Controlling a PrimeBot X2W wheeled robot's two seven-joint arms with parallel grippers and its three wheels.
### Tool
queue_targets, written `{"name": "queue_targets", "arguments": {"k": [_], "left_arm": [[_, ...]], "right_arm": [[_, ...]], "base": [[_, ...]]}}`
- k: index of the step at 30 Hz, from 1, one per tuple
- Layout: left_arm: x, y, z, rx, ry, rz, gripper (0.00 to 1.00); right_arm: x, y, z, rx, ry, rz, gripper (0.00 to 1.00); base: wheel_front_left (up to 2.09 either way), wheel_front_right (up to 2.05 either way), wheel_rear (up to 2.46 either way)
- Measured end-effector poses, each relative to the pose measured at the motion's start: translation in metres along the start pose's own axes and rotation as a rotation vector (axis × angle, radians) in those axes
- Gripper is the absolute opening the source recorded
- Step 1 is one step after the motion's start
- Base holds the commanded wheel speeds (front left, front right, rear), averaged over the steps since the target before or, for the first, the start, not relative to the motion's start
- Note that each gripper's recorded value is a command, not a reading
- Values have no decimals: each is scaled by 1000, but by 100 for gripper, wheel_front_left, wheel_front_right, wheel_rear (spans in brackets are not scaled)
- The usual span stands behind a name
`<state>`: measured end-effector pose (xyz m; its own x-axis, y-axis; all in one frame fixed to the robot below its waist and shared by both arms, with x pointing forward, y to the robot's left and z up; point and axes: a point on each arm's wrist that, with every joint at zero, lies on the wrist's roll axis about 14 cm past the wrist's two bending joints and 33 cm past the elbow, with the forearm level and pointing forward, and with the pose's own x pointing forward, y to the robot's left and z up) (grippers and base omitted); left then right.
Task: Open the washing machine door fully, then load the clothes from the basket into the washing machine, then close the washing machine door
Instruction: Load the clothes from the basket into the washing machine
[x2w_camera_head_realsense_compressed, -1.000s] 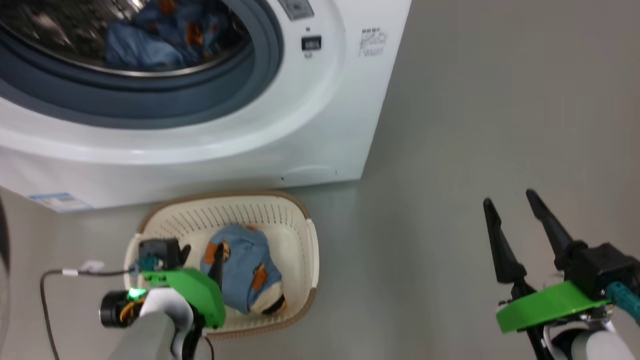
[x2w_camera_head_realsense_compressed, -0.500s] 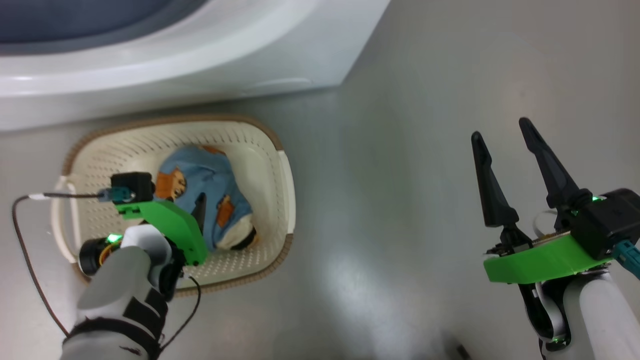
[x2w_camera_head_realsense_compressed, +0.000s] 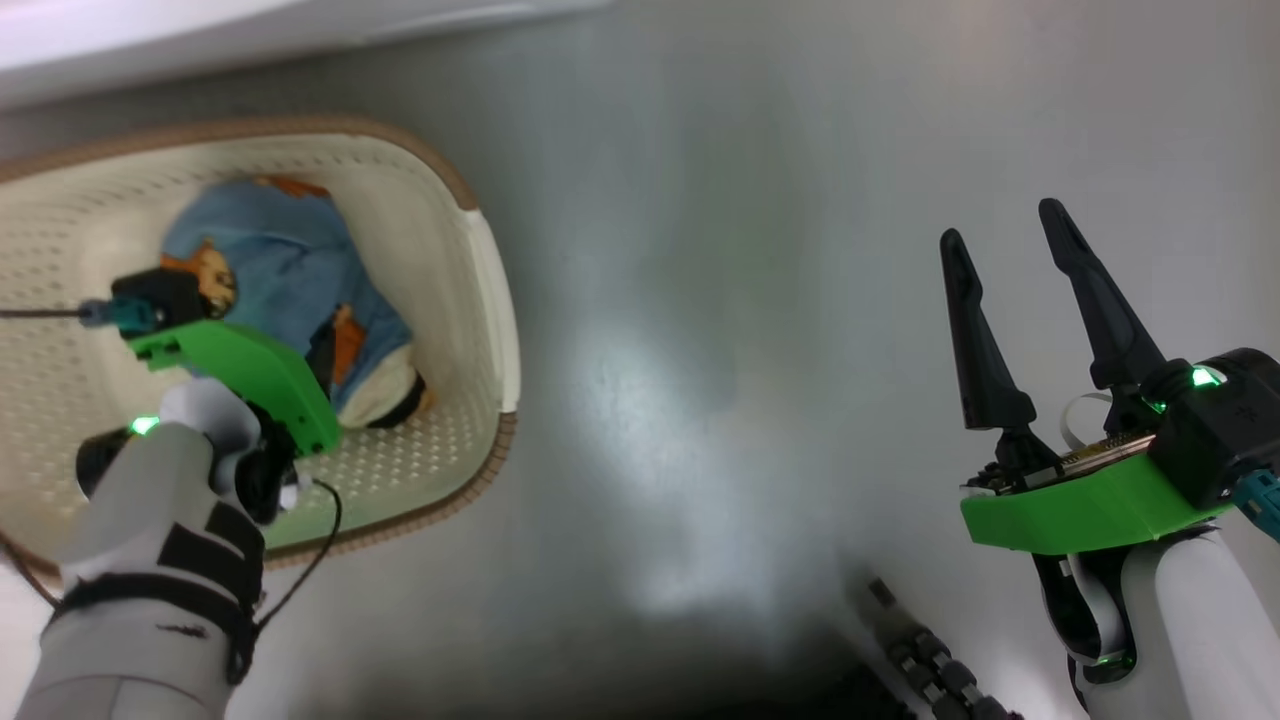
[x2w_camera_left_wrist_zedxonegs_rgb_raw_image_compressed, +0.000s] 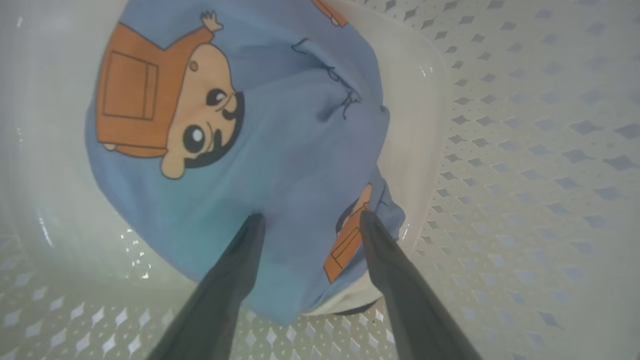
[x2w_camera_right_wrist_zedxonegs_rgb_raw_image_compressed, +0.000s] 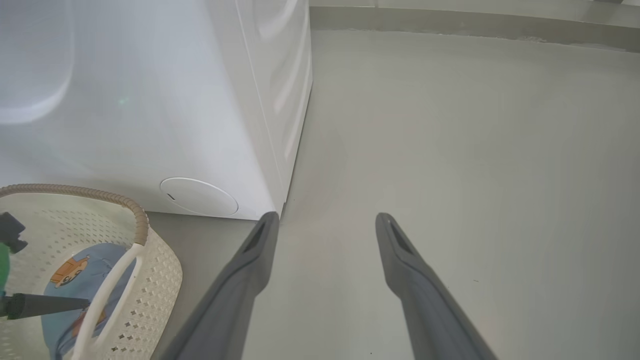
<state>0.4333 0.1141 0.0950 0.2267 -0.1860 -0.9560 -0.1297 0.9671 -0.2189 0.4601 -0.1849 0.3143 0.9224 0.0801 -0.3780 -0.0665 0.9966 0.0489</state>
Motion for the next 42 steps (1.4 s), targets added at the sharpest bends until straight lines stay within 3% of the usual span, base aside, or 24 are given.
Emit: {"name": "queue_targets", "arguments": {"k": [7, 8, 11, 12, 24, 42], "left_arm": [[28, 2, -12, -33, 53, 15, 100], [30, 1, -14, -33, 60, 15, 92], [35, 0, -16, -33, 68, 17, 16], [36, 0, -16, -34, 68, 18, 0], [26, 3, -5, -44, 18, 25, 0], [-42, -1, 24, -54, -308, -27, 0]], "right_arm": [[2, -5, -19, -8, 42, -12, 100], [2, -6, -21, -9, 48, -15, 100], [2, -8, -26, -11, 61, -20, 100], [2, -8, -27, -11, 62, -20, 100], [4, -5, -18, -7, 35, -14, 100], [-8, -3, 26, -2, -58, -17, 100]], "base": [[0, 0, 0], [0, 0, 0], [0, 0, 0], [0, 0, 0], [0, 0, 0], [0, 0, 0]]}}
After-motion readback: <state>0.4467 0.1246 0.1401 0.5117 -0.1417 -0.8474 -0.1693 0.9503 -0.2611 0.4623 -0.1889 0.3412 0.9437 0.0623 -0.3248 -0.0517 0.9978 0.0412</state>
